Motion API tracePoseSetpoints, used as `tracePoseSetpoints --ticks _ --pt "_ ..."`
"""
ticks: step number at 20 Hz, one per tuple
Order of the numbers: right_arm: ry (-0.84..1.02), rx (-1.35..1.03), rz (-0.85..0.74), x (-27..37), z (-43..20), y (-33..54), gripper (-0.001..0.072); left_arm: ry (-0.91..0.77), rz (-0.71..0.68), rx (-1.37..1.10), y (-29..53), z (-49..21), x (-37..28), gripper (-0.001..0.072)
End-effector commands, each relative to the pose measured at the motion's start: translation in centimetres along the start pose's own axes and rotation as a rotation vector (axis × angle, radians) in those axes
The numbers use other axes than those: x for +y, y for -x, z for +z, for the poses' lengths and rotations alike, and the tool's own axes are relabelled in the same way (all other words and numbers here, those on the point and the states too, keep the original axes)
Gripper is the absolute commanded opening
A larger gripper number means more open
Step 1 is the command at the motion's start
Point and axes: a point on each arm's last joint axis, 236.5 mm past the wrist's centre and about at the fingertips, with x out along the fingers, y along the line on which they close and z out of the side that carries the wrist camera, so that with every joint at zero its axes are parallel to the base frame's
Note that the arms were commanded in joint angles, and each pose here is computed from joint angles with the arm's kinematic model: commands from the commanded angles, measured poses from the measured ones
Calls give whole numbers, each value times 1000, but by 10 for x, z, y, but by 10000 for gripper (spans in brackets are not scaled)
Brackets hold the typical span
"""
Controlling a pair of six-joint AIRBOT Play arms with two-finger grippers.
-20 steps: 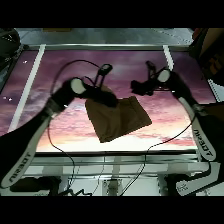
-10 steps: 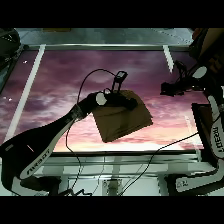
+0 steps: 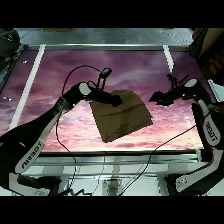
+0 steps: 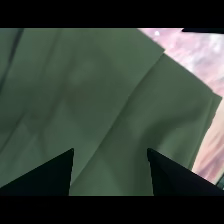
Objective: Fold the clothes and pants, and hang the long-sleeved shirts on hangers.
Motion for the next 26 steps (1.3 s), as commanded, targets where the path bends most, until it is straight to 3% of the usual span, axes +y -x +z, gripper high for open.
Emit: tracePoseSetpoints --ticks 1,3,5,11,12,13,14,15,20,26 --pt "-13 79 50 17 -16 -38 687 -13 25 39 5 -8 14 496" --pt "-21 151 97 31 -31 -55 687 -62 78 63 5 -14 26 442" --pt "-19 220 125 40 -47 -66 687 -113 132 87 7 -18 40 324" --pt "94 329 161 85 -78 -92 674 -143 176 138 0 -32 57 324" --pt "150 346 168 96 -85 -97 582 -142 180 151 -4 -36 61 305" --pt "207 349 166 103 -89 -104 404 -157 200 171 -7 -41 69 147" --pt "249 336 160 110 -89 -110 142 -194 238 192 -5 -44 79 21" --pt "264 314 155 116 -85 -115 42 -242 286 212 -1 -45 91 18" --pt "326 153 171 151 -28 -77 31 -501 550 168 83 2 114 18" --pt "186 -219 110 109 68 98 30 -502 705 -135 241 65 84 18"
